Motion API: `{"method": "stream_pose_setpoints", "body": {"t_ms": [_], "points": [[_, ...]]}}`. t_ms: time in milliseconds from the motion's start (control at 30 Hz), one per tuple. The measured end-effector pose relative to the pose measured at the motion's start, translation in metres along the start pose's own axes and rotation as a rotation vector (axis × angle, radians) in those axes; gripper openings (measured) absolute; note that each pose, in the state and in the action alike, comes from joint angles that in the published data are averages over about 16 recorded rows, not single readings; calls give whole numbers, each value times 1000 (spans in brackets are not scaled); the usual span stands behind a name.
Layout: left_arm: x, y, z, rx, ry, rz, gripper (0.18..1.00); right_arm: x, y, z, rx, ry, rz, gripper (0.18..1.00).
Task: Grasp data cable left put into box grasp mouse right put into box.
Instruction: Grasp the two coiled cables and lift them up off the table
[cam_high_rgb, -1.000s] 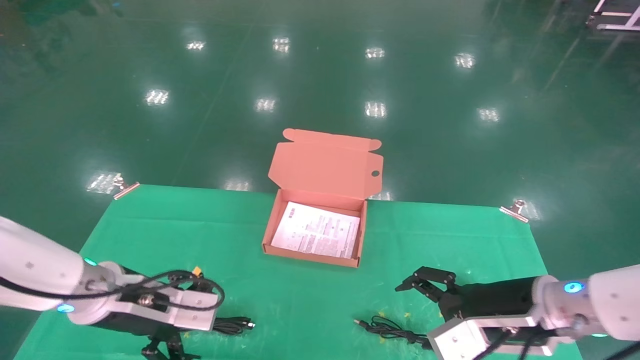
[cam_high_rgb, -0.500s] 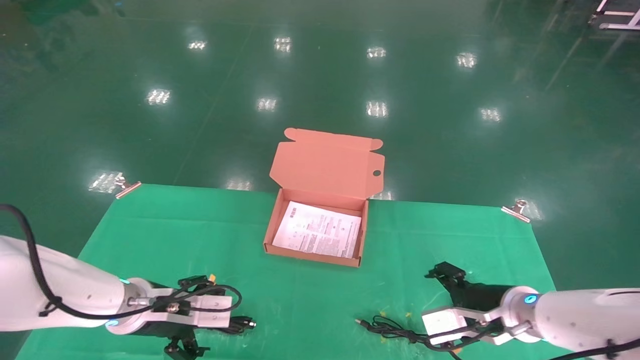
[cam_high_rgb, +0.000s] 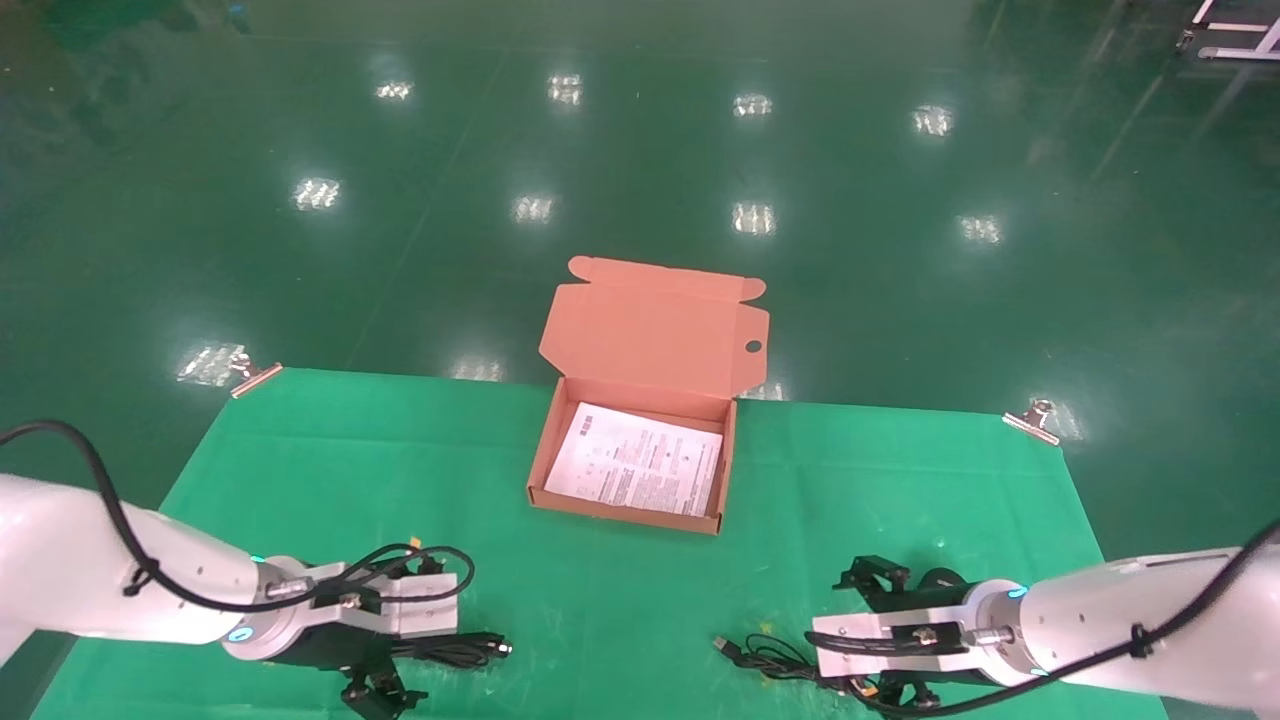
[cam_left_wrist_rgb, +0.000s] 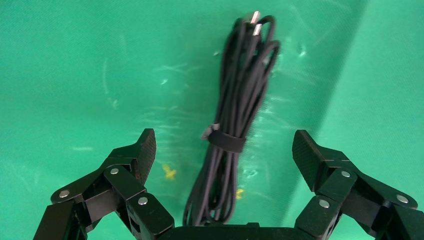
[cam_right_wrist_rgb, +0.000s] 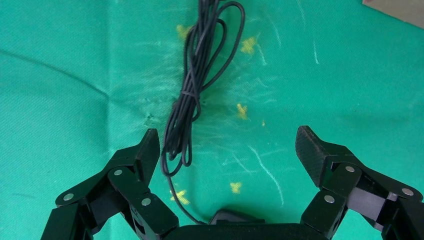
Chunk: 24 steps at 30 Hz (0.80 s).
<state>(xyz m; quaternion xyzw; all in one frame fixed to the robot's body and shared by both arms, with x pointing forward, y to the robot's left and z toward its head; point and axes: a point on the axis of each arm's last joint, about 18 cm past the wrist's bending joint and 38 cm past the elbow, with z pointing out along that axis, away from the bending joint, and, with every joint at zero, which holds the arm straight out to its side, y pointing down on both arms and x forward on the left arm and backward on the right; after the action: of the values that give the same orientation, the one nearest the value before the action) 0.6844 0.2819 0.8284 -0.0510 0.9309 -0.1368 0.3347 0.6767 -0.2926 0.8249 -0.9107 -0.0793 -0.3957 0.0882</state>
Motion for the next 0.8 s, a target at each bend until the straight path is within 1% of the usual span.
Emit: {"method": "stream_pose_setpoints", "body": {"t_ms": [200,467,800], "points": [[-6,2,7,5,10,-20,1001,0,-4,9,20,-35,30,1001],[-11,6,11,1,18,-22,1001,-6,-4,21,26,-71,52,1001],[-13,8,14,-1,23,-23,996,-10,1,28,16,-90,78,997]]}}
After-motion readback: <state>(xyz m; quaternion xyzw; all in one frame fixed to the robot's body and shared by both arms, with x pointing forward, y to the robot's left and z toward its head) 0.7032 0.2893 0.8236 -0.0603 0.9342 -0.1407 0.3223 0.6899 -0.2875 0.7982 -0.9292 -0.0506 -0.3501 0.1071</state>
